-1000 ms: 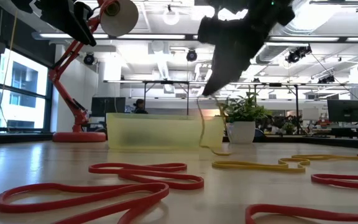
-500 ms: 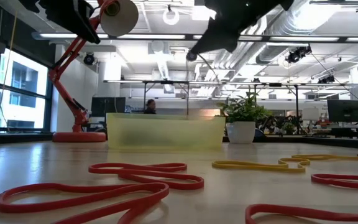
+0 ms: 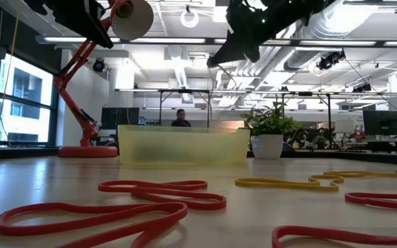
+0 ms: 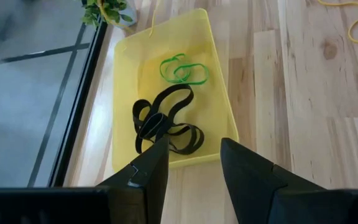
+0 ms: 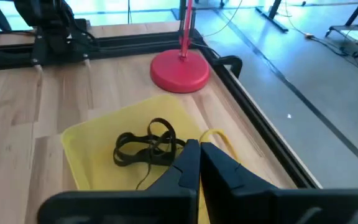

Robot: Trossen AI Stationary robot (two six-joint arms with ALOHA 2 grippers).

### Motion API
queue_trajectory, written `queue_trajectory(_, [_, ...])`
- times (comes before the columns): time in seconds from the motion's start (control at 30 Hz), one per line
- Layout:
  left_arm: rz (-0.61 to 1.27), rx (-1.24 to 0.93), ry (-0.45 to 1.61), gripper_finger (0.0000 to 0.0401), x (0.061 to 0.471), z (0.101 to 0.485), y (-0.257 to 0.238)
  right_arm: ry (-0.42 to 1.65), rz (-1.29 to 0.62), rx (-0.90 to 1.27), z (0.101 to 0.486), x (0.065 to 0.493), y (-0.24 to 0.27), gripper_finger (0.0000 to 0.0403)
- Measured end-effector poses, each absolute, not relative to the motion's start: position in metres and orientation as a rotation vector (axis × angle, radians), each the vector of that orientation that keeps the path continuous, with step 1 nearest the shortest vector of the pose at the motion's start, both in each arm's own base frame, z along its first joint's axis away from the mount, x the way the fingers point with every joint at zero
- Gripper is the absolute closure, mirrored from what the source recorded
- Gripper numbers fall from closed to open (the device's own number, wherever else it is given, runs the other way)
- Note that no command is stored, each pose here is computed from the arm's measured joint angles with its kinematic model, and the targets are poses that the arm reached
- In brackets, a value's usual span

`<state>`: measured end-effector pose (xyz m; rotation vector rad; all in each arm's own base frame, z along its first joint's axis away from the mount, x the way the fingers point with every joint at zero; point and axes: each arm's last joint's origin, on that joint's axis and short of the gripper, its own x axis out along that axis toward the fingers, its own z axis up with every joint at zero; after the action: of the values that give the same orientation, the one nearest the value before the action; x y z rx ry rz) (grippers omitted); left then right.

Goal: Pick and place rubber bands into bin
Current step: Put the yellow rubber band into the yellow bin

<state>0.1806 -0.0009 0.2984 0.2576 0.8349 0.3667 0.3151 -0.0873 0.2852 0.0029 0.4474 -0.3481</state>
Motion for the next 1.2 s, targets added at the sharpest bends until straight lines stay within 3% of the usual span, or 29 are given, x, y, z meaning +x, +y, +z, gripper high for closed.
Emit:
queue_trajectory(0.33, [0.371, 0.261, 0.852, 0.0265, 0.188, 0.294, -0.001, 0.444, -0.331, 0.036, 0.270, 0.323, -0.109, 0.0403])
queue_trajectory(0.77, [0.372, 0.256, 0.829, 0.0265, 0.190, 0.295, -0.001, 0.553, -0.325, 0.118, 0.217, 0.342, -0.134, 0.0403])
queue_trajectory(1.2, [0.377, 0.261, 0.829, 0.0265, 0.190, 0.295, -0.001, 0.547, -0.292, 0.233, 0.212, 0.337, -0.149, 0.0399])
